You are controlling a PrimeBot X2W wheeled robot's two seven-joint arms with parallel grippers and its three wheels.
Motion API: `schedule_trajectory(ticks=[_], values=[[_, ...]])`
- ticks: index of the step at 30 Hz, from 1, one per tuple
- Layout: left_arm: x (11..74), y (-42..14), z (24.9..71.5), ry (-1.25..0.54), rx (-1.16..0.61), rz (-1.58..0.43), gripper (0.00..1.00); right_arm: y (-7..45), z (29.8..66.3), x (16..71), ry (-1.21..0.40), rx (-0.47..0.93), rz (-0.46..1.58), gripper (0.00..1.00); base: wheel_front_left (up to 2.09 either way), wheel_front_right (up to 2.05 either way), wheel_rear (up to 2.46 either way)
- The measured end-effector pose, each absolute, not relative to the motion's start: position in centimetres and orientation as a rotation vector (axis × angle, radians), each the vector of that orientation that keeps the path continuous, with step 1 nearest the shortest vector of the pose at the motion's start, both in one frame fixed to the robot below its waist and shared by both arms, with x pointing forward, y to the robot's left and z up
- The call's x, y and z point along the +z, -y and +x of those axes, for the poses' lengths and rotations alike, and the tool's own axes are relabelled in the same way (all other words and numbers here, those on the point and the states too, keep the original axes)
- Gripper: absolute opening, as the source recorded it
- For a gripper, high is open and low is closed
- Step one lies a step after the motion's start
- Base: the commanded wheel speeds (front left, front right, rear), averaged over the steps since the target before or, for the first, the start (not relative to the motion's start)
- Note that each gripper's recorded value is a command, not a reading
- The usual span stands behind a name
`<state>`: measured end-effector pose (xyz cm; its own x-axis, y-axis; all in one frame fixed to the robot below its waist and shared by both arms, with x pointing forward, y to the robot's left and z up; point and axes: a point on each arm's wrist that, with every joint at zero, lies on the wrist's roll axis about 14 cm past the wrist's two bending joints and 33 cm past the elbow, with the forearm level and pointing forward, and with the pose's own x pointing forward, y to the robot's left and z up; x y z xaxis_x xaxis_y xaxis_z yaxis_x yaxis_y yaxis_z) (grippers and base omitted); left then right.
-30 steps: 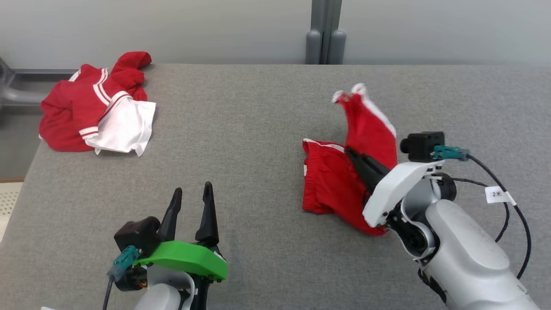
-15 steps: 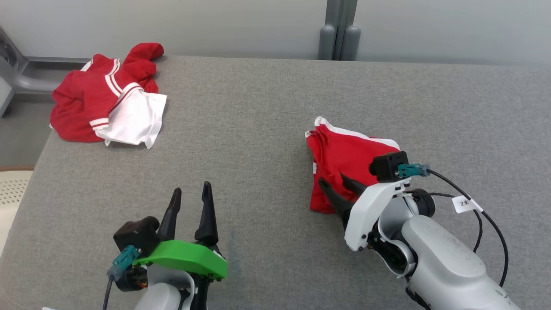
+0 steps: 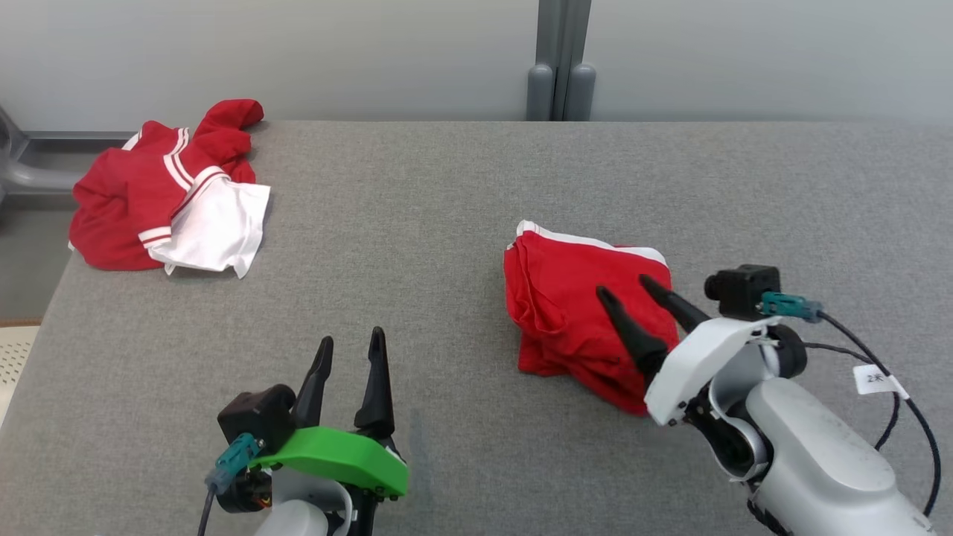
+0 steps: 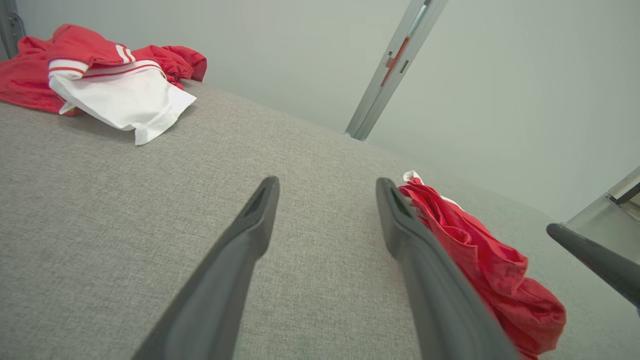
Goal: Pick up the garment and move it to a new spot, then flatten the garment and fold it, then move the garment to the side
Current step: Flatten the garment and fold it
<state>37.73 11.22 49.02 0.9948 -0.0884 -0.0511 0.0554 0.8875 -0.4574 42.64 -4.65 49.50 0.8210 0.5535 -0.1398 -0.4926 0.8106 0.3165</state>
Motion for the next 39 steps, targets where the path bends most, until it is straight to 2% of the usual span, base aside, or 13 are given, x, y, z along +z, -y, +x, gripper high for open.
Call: schedule_trajectory(ticks=[4,5,6,7,9,12,20,29,30,32,33,34,39], values=[[49.0,-10.8,37.6,-0.075,-0.086,-0.474,1.0,7.3,43.6,50.1,-0.169,0.493,0.21,1.0,0.0,0.0,0.0],[49.0,-10.7,37.6,-0.075,-0.088,-0.475,1.0,7.4,43.6,49.6,-0.183,0.488,0.197,0.94,0.0,0.0,0.0],[48.9,-10.8,37.5,-0.077,-0.087,-0.474,1.0,7.2,43.5,49.1,-0.199,0.49,0.188,0.45,0.0,0.0,0.0],[48.9,-10.9,37.5,-0.078,-0.086,-0.474,1.0,7.0,43.4,48.6,-0.215,0.493,0.181,0.31,0.0,0.0,0.0],[48.7,-11.1,37.5,-0.08,-0.078,-0.473,1.0,6.2,43.3,47.6,-0.248,0.504,0.171,0.13,0.0,0.0,0.0],[48.5,-11.7,37.4,-0.085,-0.061,-0.469,1.0,4.7,43.4,46.5,-0.285,0.529,0.15,0.0,0.0,0.0,0.0],[48.2,-14.1,36.8,-0.079,0.008,-0.461,1.0,-1.9,42.0,44.2,-0.364,0.675,0.128,0.0,0.0,0.0,0.0],[47.6,-15.5,36.8,-0.085,0.047,-0.46,1.0,-4.6,40.4,42.7,-0.388,0.781,0.067,0.0,0.0,0.0,0.0],[47.6,-15.3,36.9,-0.082,0.041,-0.459,1.0,-4.5,40.5,43.1,-0.367,0.779,0.073,0.07,0.0,0.0,0.0],[47.8,-15.0,37.1,-0.077,0.026,-0.453,1.0,-4.3,40.8,44.1,-0.322,0.774,0.088,0.44,0.0,0.0,0.0],[48.0,-14.8,37.1,-0.074,0.019,-0.45,1.0,-4.2,40.9,44.6,-0.306,0.769,0.105,0.76,0.0,0.0,0.0],[48.1,-14.6,37.2,-0.07,0.009,-0.448,1.0,-4.0,41.0,45.1,-0.29,0.76,0.125,1.0,0.0,0.0,0.0],[49.2,-13.6,37.8,-0.035,-0.045,-0.423,1.0,-1.3,42.3,48.0,-0.18,0.689,0.171,1.0,0.0,0.0,0.0]])
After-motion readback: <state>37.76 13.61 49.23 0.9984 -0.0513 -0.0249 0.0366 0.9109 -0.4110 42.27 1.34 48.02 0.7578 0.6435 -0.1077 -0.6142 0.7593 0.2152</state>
